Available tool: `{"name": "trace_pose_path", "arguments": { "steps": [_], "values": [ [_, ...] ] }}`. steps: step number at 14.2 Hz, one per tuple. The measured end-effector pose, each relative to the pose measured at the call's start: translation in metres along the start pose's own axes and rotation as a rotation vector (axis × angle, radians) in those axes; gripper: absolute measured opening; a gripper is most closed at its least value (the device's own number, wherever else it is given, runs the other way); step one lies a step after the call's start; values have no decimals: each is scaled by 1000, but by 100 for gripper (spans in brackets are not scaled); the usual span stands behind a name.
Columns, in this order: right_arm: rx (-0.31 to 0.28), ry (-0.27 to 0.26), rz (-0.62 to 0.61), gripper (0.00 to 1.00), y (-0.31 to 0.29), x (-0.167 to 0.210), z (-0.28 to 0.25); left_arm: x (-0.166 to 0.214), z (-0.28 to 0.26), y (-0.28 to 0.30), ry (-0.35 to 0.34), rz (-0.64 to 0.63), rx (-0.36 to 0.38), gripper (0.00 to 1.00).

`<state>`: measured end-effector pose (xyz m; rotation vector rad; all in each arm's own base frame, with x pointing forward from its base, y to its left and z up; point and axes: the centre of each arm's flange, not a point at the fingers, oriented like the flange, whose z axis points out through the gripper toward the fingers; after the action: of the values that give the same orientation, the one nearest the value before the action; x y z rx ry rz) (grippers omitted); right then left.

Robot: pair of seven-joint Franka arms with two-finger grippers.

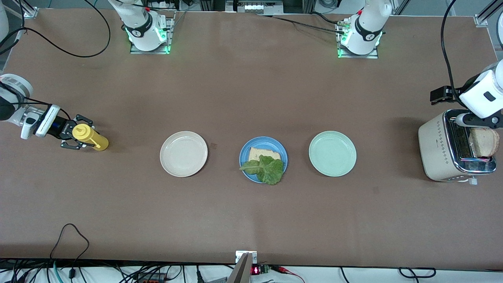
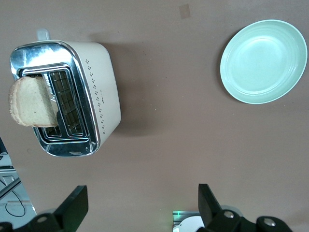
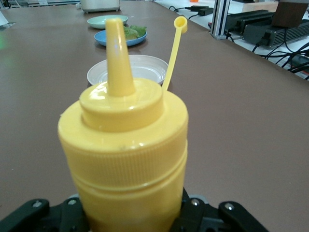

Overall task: Make sandwich in blue plate with both arms
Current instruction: 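Return the mustard bottle to its spot with the right gripper, then release the bottle with the right gripper while the left gripper reaches the toaster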

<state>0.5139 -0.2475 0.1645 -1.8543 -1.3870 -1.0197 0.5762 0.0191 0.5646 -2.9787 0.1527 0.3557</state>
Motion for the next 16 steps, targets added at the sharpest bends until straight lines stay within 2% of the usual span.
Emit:
{"name": "trace_pose_path", "arguments": {
  "steps": [3, 5, 7, 10, 11, 13, 16],
  "values": [
    [0, 16, 6, 53, -2, -3, 0, -2, -3, -20, 15, 6, -3, 100],
    [4, 25, 11, 52, -2, -3, 2, -4, -2, -64, 63, 32, -4, 100],
    [-1, 29, 19, 64, -3, -5, 0, -8, 7, -119, 114, 69, 1, 100],
    [-22, 28, 27, 96, -4, -11, -12, -4, 34, -193, 191, 111, 30, 100],
    [-27, 21, 26, 100, -4, -13, -18, 2, 48, -211, 212, 121, 41, 100],
    [-11, -20, 11, 100, -3, -18, -32, 18, 85, -234, 213, 116, 29, 100],
    [15, -153, 2, 100, 2, -24, -63, 35, 141, -248, 188, 124, -76, 100]
  ]
}}
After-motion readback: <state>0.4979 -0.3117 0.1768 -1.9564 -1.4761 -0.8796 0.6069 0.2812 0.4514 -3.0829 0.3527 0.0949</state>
